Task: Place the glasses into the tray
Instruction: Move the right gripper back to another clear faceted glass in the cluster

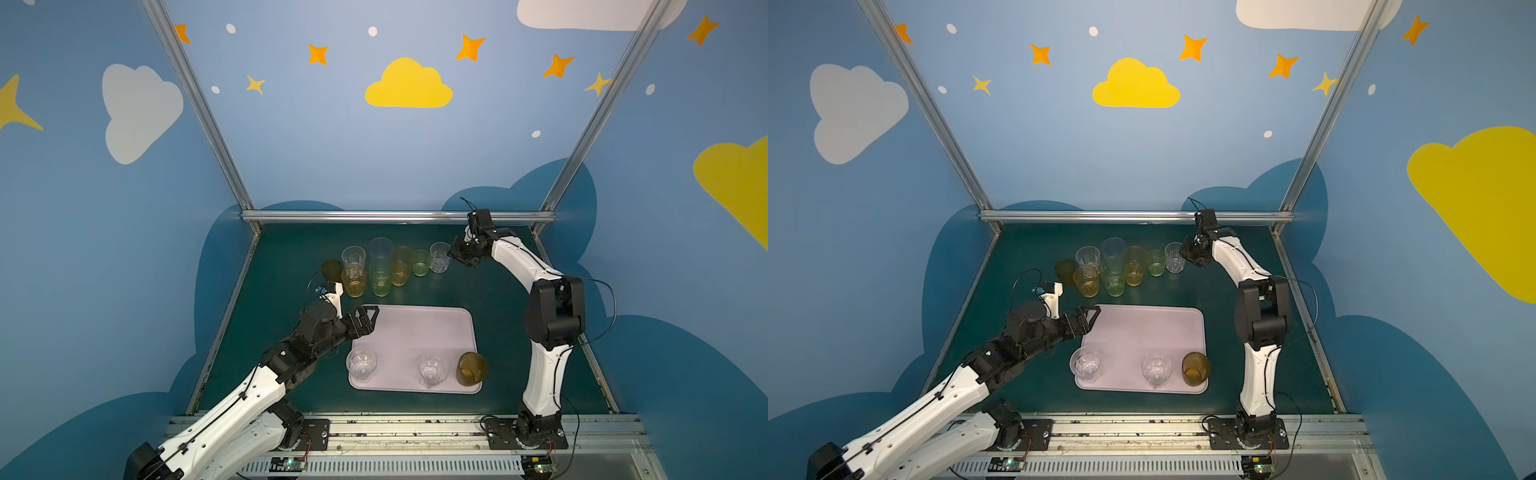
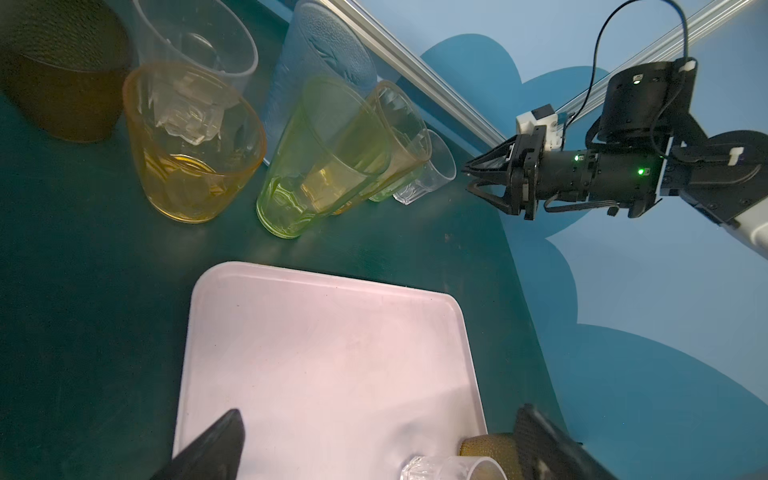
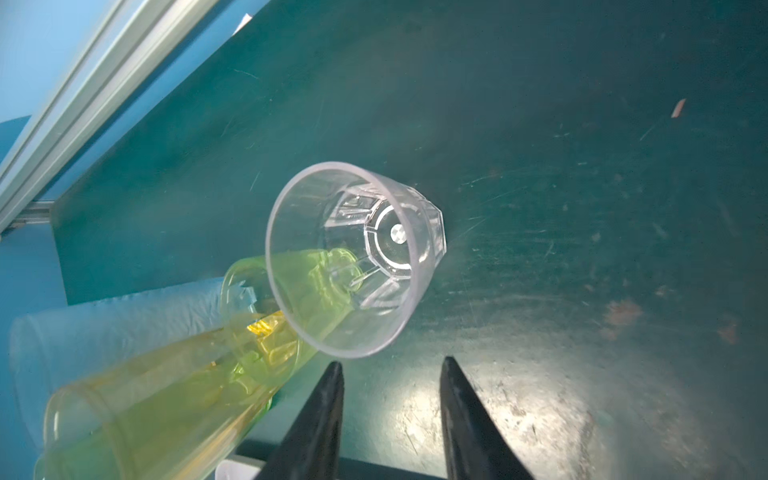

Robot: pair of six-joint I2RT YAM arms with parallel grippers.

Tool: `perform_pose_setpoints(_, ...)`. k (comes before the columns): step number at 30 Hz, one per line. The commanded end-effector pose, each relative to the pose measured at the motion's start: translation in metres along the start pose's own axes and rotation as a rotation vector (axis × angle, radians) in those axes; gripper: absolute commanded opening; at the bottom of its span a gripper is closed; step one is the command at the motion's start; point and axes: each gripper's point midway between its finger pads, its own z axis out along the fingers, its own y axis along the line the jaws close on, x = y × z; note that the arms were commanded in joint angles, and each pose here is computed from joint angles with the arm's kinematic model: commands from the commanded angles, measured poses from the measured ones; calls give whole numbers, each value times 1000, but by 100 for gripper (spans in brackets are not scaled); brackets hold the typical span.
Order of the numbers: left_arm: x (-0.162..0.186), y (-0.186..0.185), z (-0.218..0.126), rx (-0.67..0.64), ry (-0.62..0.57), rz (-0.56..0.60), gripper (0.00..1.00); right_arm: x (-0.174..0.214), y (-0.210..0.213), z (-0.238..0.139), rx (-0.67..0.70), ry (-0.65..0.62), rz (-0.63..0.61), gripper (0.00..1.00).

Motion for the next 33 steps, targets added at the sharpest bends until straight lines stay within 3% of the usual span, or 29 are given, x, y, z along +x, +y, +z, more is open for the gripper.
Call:
perform_pose_setpoints(1, -8, -5, -3, 8, -22, -1, 100, -9, 2, 0, 17, -25, -9, 36)
perform_pose_setpoints(33, -4, -5, -2, 4, 2, 13, 100, -16, -21, 32, 105, -27, 29, 19)
